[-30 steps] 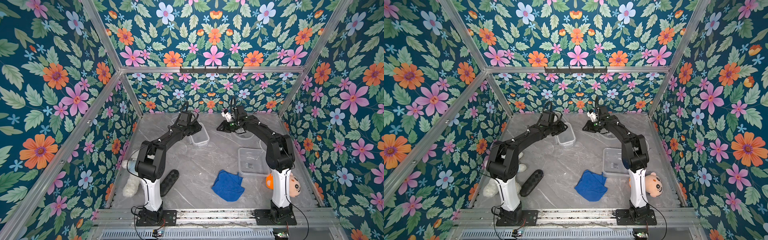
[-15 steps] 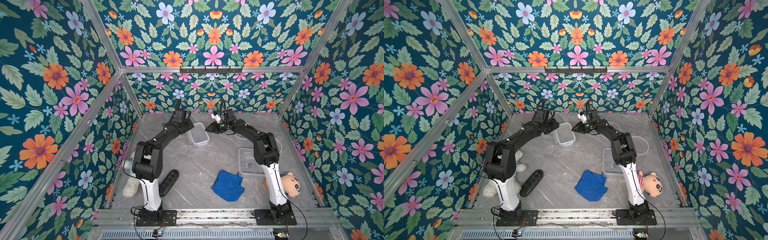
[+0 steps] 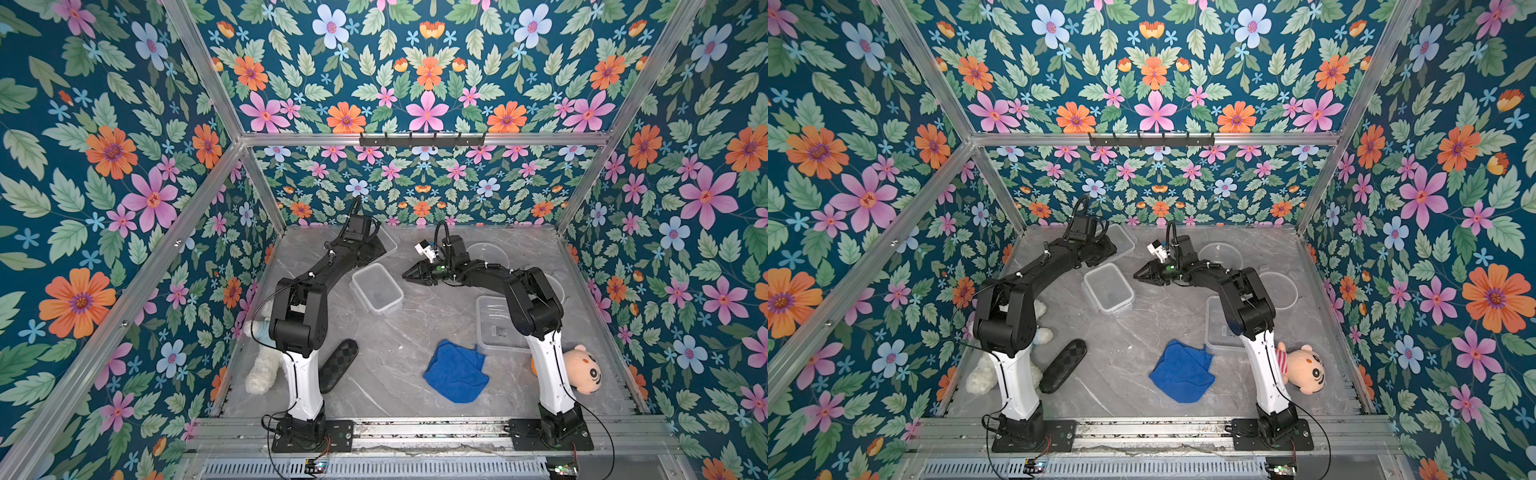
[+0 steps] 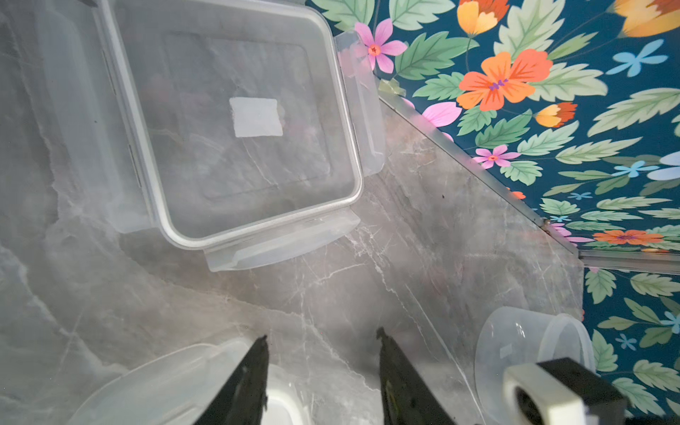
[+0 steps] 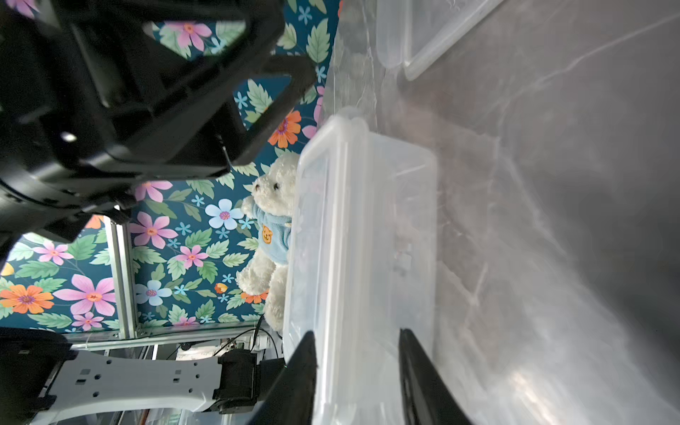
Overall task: Wipe the insides of the lunch boxes
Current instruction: Move the lunch box to the center of the board.
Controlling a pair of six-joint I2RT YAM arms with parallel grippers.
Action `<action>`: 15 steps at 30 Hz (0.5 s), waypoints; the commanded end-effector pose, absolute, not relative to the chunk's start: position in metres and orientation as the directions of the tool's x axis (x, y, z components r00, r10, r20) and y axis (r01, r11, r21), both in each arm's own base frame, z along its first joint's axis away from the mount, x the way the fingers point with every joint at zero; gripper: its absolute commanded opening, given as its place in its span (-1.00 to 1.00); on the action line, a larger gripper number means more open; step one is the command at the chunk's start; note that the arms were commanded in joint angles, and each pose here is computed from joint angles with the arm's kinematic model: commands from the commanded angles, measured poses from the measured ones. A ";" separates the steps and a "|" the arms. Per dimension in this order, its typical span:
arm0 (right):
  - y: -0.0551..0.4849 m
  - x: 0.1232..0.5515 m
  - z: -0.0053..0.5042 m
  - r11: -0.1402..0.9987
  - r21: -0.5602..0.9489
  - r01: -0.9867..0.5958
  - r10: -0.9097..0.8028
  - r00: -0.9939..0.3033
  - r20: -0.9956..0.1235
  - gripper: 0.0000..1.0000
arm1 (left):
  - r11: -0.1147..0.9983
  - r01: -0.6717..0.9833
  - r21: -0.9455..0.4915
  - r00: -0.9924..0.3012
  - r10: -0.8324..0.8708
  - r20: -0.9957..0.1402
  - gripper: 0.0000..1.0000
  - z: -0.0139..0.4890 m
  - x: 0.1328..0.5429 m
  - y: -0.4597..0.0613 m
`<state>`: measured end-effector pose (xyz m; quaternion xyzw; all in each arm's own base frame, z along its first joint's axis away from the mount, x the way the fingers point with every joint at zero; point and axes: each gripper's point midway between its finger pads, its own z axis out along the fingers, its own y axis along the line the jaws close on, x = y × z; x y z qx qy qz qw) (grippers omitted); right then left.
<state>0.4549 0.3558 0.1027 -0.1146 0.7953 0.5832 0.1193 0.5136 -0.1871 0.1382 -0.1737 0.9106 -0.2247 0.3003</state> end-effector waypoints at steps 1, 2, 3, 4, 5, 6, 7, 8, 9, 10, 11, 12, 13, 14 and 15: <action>0.354 0.465 0.121 0.209 0.911 -0.357 -0.030 -0.933 -0.359 -0.20 | 0.857 -0.163 -0.488 -0.800 -0.405 -0.443 -0.05 0.141 0.488 -0.205; 0.352 0.467 0.122 0.206 0.910 -0.359 -0.030 -0.932 -0.361 -0.20 | 0.875 -0.172 -0.452 -0.804 -0.390 -0.448 -0.05 0.143 0.477 -0.205; 0.352 0.467 0.122 0.203 0.911 -0.360 -0.038 -0.932 -0.360 -0.21 | 0.889 -0.188 -0.417 -0.806 -0.382 -0.452 -0.06 0.143 0.467 -0.201; 0.353 0.468 0.123 0.201 0.910 -0.362 -0.046 -0.932 -0.360 -0.25 | 0.897 -0.224 -0.380 -0.801 -0.392 -0.453 -0.06 0.144 0.455 -0.191; 0.353 0.467 0.123 0.200 0.910 -0.364 -0.051 -0.931 -0.361 -0.28 | 0.897 -0.270 -0.350 -0.785 -0.415 -0.459 -0.03 0.147 0.443 -0.177; 0.354 0.467 0.124 0.196 0.909 -0.367 -0.053 -0.930 -0.364 -0.30 | 0.894 -0.305 -0.328 -0.766 -0.435 -0.472 0.01 0.152 0.433 -0.164; 0.354 0.467 0.125 0.195 0.910 -0.366 -0.055 -0.931 -0.362 -0.31 | 0.886 -0.356 -0.298 -0.747 -0.461 -0.479 0.05 0.154 0.421 -0.146; 0.355 0.467 0.125 0.196 0.910 -0.366 -0.055 -0.930 -0.362 -0.32 | 0.875 -0.402 -0.272 -0.729 -0.485 -0.482 0.08 0.156 0.408 -0.129; 0.356 0.466 0.125 0.197 0.910 -0.364 -0.058 -0.931 -0.360 -0.32 | 0.864 -0.430 -0.263 -0.716 -0.504 -0.484 0.09 0.158 0.399 -0.116; 0.358 0.465 0.125 0.200 0.909 -0.366 -0.062 -0.930 -0.361 -0.33 | 0.851 -0.457 -0.258 -0.702 -0.523 -0.484 0.11 0.157 0.390 -0.106; 0.359 0.464 0.123 0.211 0.906 -0.367 -0.067 -0.930 -0.361 -0.34 | 0.840 -0.478 -0.255 -0.693 -0.540 -0.478 0.12 0.154 0.382 -0.098; 0.361 0.462 0.122 0.219 0.904 -0.367 -0.074 -0.930 -0.359 -0.34 | 0.834 -0.488 -0.256 -0.691 -0.549 -0.470 0.13 0.150 0.378 -0.094; 0.364 0.461 0.120 0.226 0.901 -0.370 -0.082 -0.929 -0.361 -0.34 | 0.827 -0.497 -0.262 -0.689 -0.560 -0.461 0.13 0.146 0.375 -0.092; 0.366 0.459 0.120 0.237 0.897 -0.373 -0.090 -0.928 -0.362 -0.34 | 0.823 -0.493 -0.282 -0.687 -0.568 -0.454 0.16 0.142 0.376 -0.094; 0.368 0.457 0.116 0.253 0.892 -0.375 -0.098 -0.927 -0.362 -0.34 | 0.820 -0.479 -0.313 -0.683 -0.572 -0.454 0.19 0.140 0.382 -0.099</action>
